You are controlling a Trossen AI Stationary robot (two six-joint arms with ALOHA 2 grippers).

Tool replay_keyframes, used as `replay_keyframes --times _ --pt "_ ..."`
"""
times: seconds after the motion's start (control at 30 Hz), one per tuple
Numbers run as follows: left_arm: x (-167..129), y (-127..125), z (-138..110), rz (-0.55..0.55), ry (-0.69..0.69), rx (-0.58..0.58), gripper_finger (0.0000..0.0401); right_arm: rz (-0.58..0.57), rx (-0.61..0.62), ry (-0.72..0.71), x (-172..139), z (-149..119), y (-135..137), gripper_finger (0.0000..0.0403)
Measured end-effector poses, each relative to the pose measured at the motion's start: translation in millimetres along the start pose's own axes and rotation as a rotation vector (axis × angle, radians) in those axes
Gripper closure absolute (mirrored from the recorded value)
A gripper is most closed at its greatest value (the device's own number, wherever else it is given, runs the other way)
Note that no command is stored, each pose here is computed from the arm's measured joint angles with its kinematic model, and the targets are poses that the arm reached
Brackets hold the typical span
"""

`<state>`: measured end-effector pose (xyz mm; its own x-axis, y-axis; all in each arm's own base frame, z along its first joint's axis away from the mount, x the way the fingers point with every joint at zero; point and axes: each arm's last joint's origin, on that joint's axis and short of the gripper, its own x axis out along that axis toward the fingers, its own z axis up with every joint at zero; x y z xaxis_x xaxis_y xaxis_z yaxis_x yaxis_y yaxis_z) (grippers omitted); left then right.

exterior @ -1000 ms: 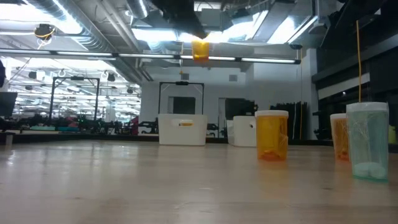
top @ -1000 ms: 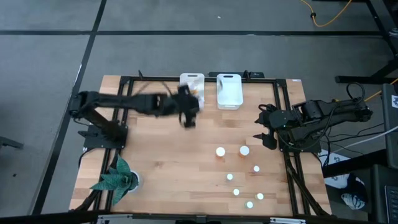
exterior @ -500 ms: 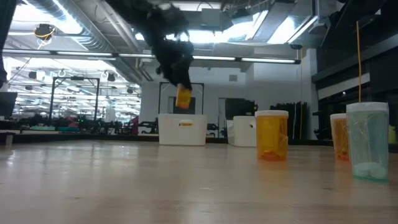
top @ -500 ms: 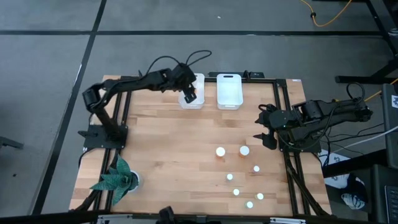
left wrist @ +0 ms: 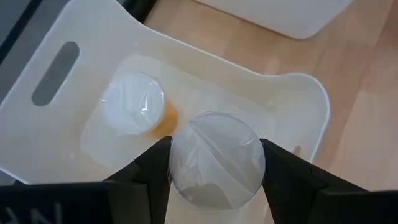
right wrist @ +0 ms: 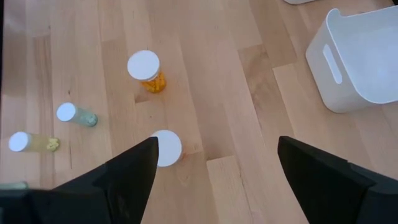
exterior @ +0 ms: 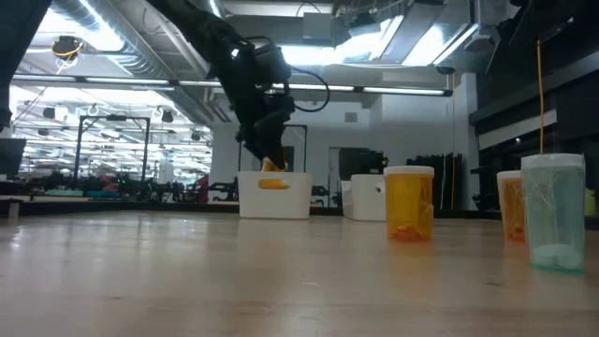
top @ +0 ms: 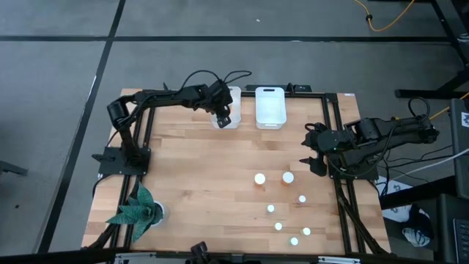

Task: Pick and place medicine bottles into bin by pill shape (circle, oval)
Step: Put the orange capsule bottle into the left white bin

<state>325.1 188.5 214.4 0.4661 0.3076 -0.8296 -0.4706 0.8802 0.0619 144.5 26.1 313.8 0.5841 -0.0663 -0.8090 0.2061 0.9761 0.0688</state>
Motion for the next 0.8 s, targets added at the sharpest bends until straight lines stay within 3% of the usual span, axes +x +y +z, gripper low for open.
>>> replay_keyframes --times 0.3,0.8 --pt "10 6 -13 0.011 0.013 -0.024 0.0215 0.0 -0.001 0.0 0 0 0 0.0073" --pt "21 27 -20 0.103 -0.11 -0.093 0.0215 0.0 -0.002 0.0 0 0 0 0.0073"
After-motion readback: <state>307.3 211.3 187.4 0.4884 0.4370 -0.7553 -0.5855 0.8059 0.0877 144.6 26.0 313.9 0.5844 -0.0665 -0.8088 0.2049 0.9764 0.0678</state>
